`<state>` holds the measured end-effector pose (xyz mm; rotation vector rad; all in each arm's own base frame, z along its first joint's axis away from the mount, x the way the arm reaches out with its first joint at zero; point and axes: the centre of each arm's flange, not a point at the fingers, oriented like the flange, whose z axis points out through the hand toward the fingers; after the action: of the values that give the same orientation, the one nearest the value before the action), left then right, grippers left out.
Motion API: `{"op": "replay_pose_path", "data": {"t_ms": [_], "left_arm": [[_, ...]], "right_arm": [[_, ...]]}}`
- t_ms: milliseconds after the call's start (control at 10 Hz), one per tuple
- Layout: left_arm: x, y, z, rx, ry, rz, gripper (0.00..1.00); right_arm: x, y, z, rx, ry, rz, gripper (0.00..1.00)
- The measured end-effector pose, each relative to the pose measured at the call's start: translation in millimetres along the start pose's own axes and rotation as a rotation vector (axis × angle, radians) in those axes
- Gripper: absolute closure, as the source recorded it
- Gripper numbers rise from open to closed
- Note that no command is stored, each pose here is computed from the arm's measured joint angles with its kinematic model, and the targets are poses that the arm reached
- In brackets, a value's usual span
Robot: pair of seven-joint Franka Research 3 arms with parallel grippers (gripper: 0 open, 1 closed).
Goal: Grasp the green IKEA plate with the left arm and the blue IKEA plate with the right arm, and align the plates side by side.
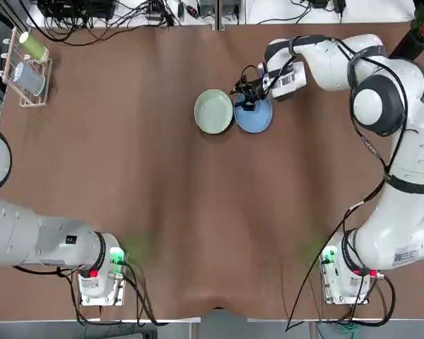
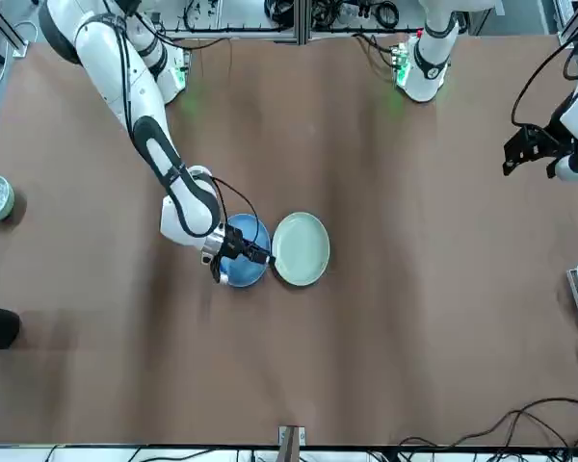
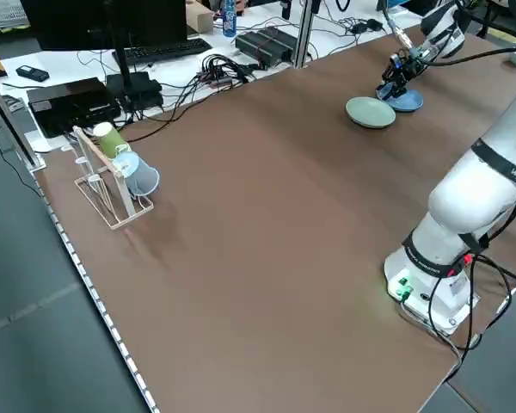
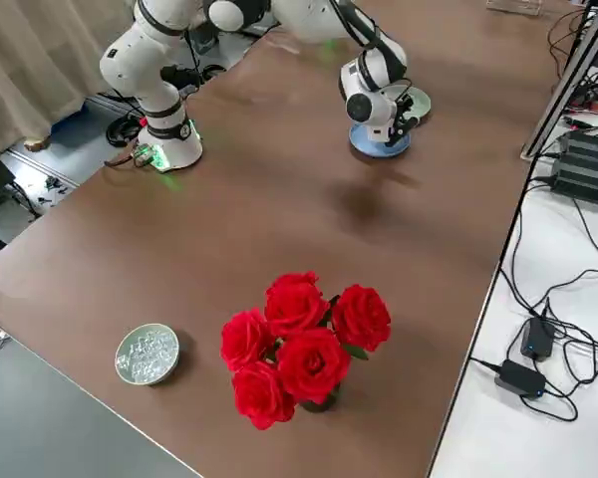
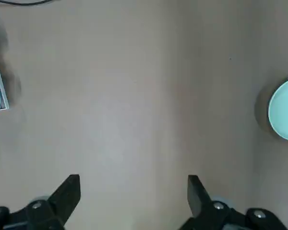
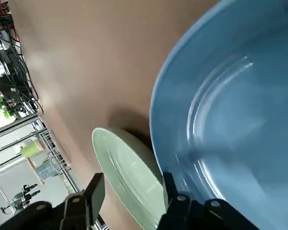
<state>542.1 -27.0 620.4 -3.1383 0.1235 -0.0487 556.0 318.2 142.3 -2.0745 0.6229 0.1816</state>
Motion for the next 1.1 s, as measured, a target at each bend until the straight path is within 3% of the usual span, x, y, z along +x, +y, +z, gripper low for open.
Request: {"op": "replay_pose_path", "data": {"t_ms": [1100], "left_arm": [[0.1, 0.1, 0.2, 0.0, 0.0, 0.0, 0.01]], "right_arm": [[2.1, -0.7, 4.4, 0.006, -0.001, 0.0, 0.42]]}}
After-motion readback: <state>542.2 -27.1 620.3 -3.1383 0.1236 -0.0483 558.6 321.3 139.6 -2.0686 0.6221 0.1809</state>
